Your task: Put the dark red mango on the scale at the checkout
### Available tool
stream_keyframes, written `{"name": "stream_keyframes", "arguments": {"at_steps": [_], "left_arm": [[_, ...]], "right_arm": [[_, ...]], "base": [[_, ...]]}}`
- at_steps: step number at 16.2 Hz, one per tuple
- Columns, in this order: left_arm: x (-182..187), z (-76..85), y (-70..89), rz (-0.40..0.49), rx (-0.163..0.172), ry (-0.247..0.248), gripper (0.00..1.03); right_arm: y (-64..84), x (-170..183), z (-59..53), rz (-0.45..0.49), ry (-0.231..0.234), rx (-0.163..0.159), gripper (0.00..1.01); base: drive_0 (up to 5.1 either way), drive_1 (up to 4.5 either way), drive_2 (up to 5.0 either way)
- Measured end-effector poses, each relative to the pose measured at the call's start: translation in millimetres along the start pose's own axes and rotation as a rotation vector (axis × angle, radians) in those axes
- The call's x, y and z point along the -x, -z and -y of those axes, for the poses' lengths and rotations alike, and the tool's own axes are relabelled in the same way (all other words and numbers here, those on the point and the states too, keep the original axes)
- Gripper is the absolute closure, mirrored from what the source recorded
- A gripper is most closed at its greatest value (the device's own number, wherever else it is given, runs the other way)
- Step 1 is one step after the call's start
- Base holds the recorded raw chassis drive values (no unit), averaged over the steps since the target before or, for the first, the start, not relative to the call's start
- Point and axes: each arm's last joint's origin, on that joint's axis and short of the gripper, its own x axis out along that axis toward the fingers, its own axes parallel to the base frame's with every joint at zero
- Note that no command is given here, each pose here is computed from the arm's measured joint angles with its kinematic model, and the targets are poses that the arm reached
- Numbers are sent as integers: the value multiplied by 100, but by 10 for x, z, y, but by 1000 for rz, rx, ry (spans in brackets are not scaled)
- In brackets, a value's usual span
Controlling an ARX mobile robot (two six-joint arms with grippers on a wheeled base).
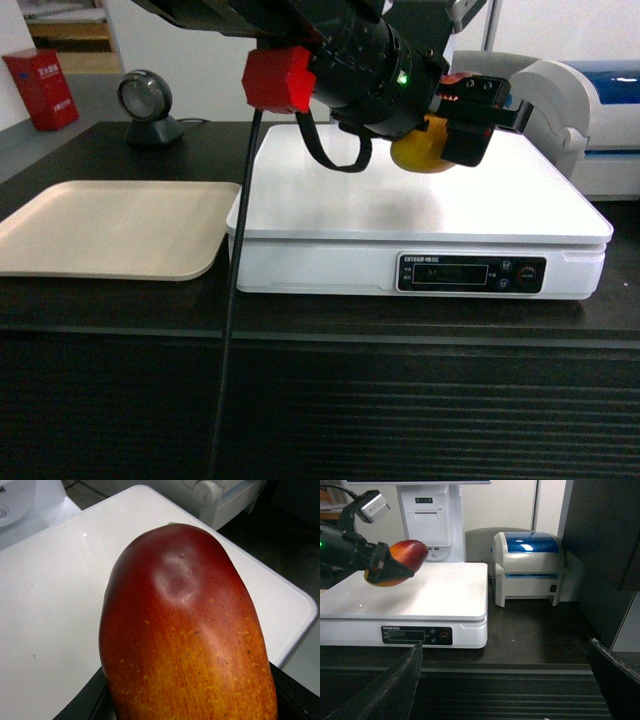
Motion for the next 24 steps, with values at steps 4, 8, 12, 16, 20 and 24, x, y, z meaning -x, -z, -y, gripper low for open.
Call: {"name": "stream_keyframes", "arguments": {"at_steps": [4, 8, 12, 16, 20, 24], "left_arm": [[-354, -164, 54, -63, 81, -78, 41], [-551, -203, 13, -104, 150, -139, 41], [-622, -175, -13, -137, 191, -163, 41], [-620, -165, 41, -125, 226, -147, 5], [-516, -144, -40, -65, 213, -146, 5], [-160, -74, -418, 96, 128, -152, 5]], "right_arm": [[0, 0, 0, 0, 0, 0, 3], [0, 0, 0, 0, 0, 0, 3], [0, 0, 0, 0, 0, 0, 3], [0, 0, 0, 0, 0, 0, 3], [0, 0, 0, 0, 0, 0, 3], [0, 0, 0, 0, 0, 0, 3]], "base": [[0, 0, 0], [0, 0, 0], [0, 0, 0], [0, 0, 0], [0, 0, 0], [0, 0, 0]]}}
